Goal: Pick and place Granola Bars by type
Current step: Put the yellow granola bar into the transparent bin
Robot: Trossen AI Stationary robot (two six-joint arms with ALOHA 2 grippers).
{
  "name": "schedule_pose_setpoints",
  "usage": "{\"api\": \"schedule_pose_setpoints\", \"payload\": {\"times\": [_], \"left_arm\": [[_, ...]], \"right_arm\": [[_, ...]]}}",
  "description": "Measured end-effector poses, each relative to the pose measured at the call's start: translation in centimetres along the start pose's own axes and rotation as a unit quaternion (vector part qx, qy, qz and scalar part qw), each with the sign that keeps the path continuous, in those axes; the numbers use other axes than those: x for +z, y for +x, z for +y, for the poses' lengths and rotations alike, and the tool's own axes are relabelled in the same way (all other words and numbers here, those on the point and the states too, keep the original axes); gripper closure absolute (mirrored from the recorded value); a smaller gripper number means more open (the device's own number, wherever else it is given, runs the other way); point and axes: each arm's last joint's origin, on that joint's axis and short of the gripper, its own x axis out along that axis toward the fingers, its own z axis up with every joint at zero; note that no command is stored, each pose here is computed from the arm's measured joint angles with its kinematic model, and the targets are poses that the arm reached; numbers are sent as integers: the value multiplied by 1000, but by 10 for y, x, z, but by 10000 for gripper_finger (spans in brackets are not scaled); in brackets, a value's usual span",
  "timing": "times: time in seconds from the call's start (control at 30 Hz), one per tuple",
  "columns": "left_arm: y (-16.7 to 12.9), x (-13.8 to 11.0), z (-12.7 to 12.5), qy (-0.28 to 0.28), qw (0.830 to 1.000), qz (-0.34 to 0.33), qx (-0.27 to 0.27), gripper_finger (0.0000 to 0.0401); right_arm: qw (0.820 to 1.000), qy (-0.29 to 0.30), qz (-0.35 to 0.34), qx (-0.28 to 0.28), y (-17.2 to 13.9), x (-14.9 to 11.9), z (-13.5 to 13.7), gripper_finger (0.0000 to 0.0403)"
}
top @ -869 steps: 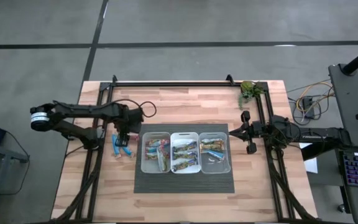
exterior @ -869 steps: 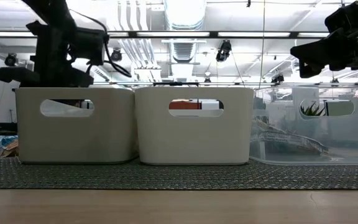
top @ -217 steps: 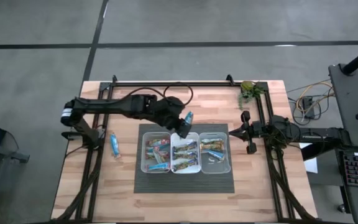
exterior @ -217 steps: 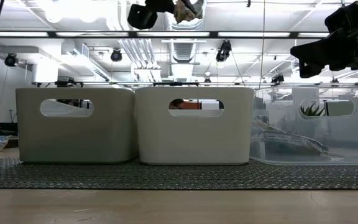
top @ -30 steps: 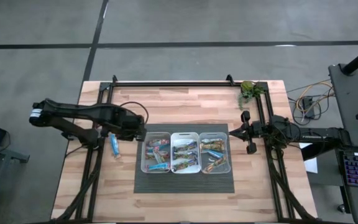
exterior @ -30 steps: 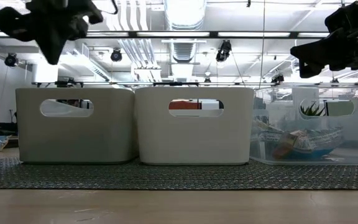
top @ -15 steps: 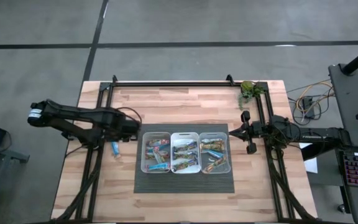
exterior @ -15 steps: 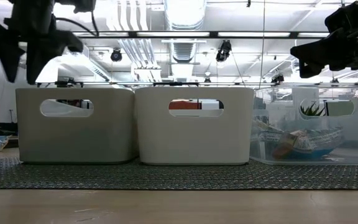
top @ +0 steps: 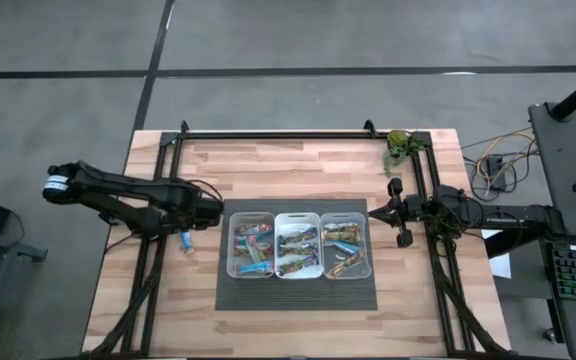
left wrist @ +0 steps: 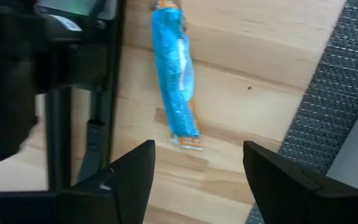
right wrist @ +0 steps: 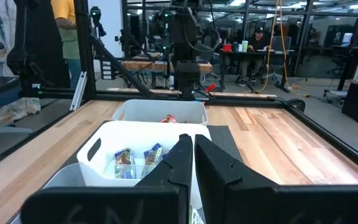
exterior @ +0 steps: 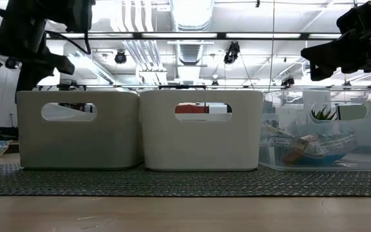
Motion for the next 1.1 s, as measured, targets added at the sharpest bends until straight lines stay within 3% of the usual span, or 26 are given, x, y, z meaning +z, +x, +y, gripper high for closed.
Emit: {"api": "schedule_pose_setpoints", "payload": {"times": [0.2,0.63,0.8,0.93,1.1], "left_arm": [[11,-1,-4,-8,1000,6,-19,176],[33,2,2,-65,998,-4,13,176],[38,1,-2,-61,998,8,-6,177],[39,-1,-10,5,999,16,-44,177],[39,-2,-13,165,984,7,-63,177]], "right_arm": [[1000,0,0,0,0,0,0,394],[1000,0,0,0,0,0,0,394],[1000,0,0,0,0,0,0,394],[1000,0,0,0,0,0,0,394],[1000,0,0,0,0,0,0,394]]}}
